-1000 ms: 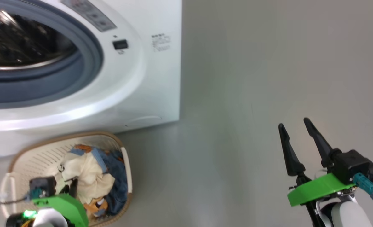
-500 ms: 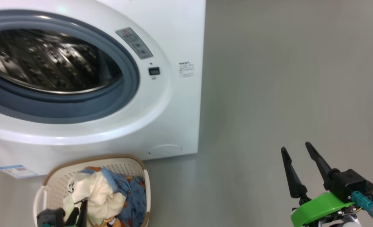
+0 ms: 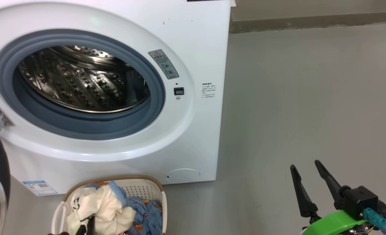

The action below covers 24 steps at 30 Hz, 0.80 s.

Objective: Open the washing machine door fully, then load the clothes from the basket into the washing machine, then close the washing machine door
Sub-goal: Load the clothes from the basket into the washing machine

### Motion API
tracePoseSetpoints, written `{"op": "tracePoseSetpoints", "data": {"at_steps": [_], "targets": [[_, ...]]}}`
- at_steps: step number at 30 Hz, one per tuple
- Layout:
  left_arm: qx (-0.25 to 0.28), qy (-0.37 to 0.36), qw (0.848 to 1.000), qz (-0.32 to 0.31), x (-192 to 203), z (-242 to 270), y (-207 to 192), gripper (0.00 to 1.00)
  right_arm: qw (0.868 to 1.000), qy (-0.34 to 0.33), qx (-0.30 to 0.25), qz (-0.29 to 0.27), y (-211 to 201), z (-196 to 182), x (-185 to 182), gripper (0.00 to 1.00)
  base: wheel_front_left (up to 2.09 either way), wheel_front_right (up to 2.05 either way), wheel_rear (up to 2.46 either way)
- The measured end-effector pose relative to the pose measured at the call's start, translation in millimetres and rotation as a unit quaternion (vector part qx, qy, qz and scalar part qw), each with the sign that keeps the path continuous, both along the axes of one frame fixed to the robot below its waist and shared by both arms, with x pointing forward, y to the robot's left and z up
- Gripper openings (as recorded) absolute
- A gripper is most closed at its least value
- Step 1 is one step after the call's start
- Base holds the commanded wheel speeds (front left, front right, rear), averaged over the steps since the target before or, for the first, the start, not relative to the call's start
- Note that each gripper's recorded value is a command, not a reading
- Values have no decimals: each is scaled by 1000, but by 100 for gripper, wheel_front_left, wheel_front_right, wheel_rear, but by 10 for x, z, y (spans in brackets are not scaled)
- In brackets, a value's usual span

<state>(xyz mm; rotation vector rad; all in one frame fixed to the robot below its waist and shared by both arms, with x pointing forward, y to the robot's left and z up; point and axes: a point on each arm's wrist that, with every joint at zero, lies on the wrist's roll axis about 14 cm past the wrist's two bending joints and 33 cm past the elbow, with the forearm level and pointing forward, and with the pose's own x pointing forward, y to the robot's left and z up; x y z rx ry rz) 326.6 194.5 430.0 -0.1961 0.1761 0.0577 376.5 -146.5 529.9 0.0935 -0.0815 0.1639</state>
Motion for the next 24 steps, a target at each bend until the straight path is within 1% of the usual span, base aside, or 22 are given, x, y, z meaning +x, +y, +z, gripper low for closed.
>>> {"op": "tracePoseSetpoints", "data": {"at_steps": [7,24], "targets": [[-1,-14,1000,8,7,78,24,0,1000,2,2,3,18,-10,7,100,0,0,0],[-2,-12,1000,13,12,51,37,0,1000,10,2,2,11,-64,22,100,0,0,0]]}}
